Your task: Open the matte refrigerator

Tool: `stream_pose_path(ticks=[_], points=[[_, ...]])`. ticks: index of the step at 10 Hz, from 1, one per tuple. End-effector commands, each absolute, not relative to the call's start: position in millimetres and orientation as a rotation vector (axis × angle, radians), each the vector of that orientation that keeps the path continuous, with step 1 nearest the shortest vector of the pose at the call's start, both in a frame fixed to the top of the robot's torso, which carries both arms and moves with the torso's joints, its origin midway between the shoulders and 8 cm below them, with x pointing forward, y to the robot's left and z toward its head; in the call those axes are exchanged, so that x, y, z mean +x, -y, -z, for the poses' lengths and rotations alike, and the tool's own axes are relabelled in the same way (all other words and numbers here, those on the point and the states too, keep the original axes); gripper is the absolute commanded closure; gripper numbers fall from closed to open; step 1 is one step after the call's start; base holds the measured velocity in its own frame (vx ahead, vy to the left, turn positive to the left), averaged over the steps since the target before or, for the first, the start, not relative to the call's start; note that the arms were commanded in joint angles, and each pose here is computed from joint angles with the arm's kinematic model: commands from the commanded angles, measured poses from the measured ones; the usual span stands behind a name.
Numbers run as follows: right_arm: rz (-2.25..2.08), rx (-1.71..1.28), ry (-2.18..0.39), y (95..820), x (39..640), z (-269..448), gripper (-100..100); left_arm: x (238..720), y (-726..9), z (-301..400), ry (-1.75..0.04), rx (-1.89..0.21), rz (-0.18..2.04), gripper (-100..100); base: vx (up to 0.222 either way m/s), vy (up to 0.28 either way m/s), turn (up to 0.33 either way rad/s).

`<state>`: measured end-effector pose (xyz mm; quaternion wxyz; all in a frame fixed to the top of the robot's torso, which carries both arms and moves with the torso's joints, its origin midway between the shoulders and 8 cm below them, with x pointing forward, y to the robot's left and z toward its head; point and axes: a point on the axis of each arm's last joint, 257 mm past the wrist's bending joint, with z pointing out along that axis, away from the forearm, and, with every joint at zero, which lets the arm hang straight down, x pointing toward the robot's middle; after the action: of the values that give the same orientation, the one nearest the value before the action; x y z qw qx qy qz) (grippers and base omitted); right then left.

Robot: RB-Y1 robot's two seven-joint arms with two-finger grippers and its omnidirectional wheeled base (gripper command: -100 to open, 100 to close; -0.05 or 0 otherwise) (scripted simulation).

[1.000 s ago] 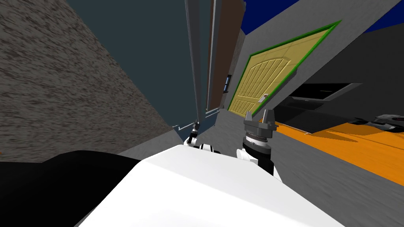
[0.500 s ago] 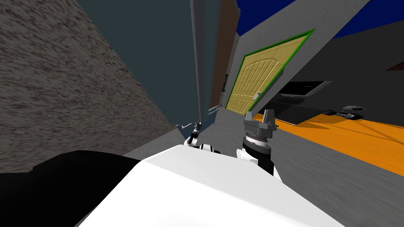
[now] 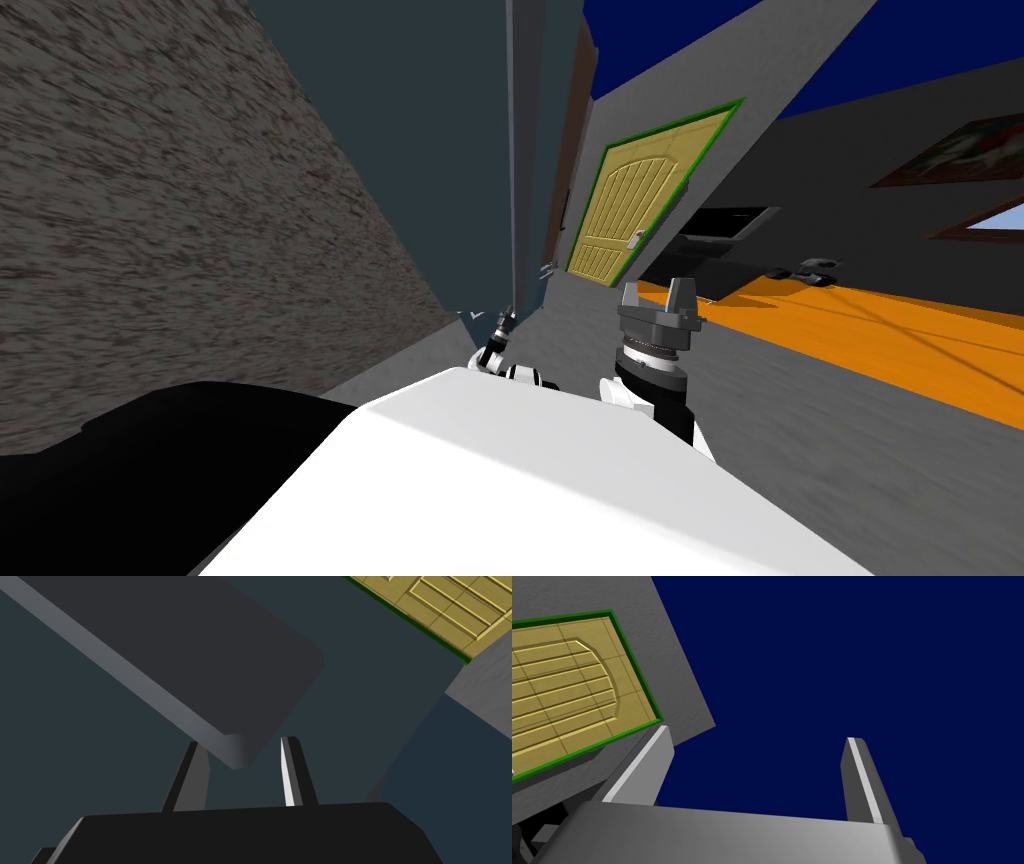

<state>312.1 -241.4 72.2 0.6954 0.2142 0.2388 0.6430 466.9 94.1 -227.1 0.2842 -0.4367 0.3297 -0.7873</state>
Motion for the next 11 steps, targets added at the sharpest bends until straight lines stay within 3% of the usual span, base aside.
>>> stream_pose_path(ticks=[1, 8, 9, 11], points=[[-1.435, 0.478, -0.533, 241, 312, -72, 0, 458, -79, 228, -0.931, -1.154, 2.155, 100, -0.129, 0.133, -0.132], [-1.435, 0.478, -0.533, 241, 312, -72, 0, 429, -40, 220, -1.051, -1.090, 2.301, 100, -0.137, 0.172, -0.128], [-1.435, 0.478, -0.533, 241, 312, -72, 0, 440, -39, 219, -1.062, -1.114, 2.280, -100, -0.072, 0.065, 0.006], [-1.435, 0.478, -0.533, 241, 312, -72, 0, 452, -35, 209, -1.062, -1.114, 2.282, -100, -0.071, 0.021, 0.022]])
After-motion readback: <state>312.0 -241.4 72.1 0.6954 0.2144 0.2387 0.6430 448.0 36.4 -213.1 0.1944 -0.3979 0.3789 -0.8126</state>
